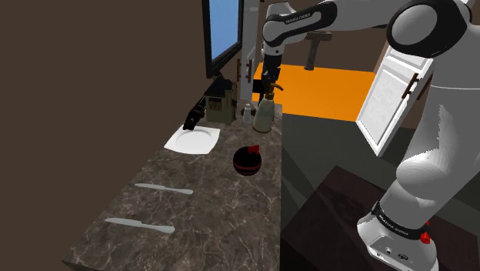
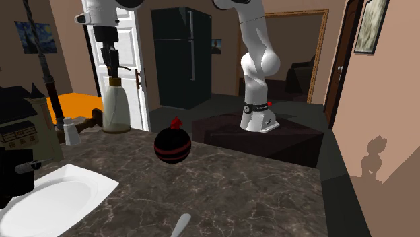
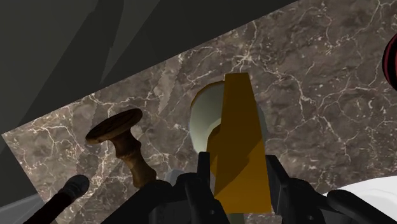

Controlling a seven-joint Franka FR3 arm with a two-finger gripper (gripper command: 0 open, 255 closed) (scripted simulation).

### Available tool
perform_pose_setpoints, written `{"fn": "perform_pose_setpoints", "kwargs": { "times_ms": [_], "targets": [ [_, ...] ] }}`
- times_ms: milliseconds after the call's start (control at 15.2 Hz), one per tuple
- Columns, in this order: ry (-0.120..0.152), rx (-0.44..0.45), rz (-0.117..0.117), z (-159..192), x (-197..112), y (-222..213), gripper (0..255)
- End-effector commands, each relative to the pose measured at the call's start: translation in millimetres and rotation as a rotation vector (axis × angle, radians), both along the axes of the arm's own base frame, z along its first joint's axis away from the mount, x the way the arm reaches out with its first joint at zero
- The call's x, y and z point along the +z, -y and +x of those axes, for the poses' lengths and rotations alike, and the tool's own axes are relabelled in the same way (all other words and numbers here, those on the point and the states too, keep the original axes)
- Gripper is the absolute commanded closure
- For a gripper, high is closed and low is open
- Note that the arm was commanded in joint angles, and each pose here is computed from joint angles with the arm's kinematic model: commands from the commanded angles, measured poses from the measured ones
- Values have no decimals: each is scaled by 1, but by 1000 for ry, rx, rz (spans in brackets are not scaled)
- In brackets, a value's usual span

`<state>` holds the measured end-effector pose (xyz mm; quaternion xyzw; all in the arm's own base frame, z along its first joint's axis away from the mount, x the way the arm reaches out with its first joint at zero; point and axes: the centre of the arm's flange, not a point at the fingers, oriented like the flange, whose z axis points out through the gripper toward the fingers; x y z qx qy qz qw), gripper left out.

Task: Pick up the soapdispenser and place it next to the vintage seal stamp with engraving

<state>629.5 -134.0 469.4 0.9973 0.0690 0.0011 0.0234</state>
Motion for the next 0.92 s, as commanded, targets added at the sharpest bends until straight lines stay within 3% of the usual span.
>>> {"fn": "perform_pose_setpoints", "kwargs": {
  "times_ms": [0, 264, 792, 858],
  "targets": [
    [1, 0, 0, 0, -11, 1, 255],
    [1, 0, 0, 0, -33, 1, 255],
    [1, 0, 0, 0, -33, 1, 255],
    [1, 0, 0, 0, -33, 1, 0]
  ]
}}
